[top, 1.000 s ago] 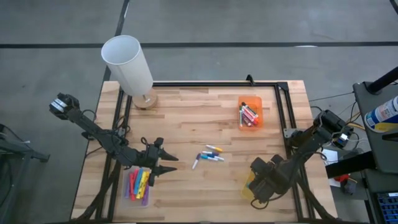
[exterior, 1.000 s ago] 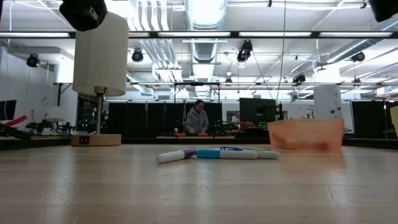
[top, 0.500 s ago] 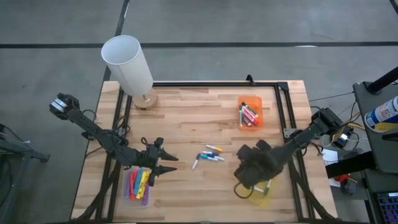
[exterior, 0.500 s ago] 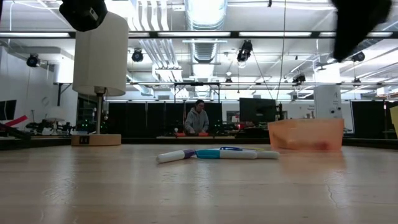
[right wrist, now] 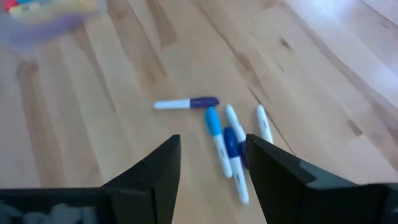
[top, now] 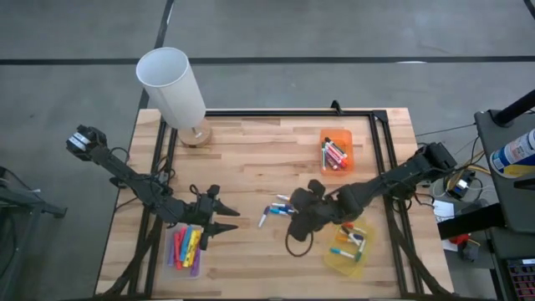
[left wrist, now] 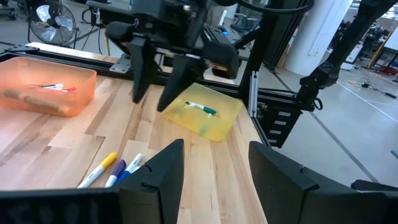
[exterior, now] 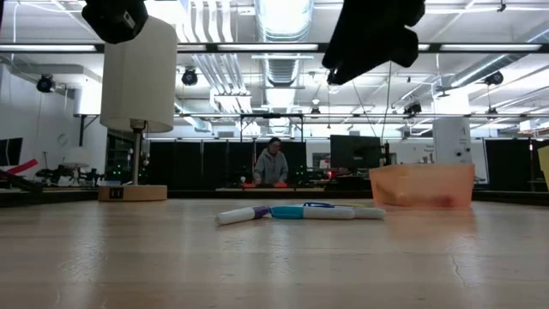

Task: Pick & Place Markers
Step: Put the blue highlighter pen into the yellow bin

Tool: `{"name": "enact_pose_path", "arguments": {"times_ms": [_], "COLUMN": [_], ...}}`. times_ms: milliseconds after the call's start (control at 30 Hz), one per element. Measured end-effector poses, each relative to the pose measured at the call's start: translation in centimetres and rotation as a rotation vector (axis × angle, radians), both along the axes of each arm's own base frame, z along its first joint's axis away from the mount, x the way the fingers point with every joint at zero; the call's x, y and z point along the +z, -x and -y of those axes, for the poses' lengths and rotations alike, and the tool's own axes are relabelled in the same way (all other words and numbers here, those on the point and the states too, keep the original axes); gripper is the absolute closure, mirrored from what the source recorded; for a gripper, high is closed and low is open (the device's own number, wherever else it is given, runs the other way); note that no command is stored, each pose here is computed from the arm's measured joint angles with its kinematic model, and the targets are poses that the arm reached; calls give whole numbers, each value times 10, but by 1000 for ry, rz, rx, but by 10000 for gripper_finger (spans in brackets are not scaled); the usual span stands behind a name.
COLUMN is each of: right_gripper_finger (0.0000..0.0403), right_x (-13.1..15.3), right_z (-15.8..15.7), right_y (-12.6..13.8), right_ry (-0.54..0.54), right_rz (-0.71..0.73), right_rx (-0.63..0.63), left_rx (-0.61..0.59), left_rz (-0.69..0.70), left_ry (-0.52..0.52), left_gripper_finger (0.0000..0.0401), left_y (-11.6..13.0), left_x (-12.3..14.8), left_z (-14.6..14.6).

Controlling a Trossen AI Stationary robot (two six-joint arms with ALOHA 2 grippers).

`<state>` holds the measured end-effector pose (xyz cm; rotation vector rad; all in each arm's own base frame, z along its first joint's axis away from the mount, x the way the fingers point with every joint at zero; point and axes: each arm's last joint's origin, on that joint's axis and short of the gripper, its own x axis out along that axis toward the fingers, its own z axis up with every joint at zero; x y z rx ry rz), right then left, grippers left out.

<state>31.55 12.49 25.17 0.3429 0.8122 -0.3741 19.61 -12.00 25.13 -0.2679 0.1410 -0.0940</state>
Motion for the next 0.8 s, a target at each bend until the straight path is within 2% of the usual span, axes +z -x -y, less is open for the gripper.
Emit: {"name": "enact_pose_path", "arguments": {"times_ms": [233, 333, 400, 533, 800], "right_gripper_finger": [229, 230, 231, 236, 253], "right_x": [-18, -37, -51, -73, -101], "right_z": [16, 21, 20, 19, 27], "right_y": [-5, -7, -10, -10, -14], "right_ry": [-16, -94, -114, -50, -7], "right_rz": [-2, -75, -130, -211, -306], "right_rx": [-26, -3, 58, 113, 105], "left_rx": [-1, -1, -1, -1, -1], "left_rz": [-2, -2, -3, -3, -12], "left_ry": [-2, -1, -2, -2, -8], "left_gripper_finger": [227, 227, 227, 227, 227], "left_y": [0, 0, 0, 0, 0], "left_x": [0, 0, 0, 0, -1], "left_z": [0, 0, 0, 0, 0]}}
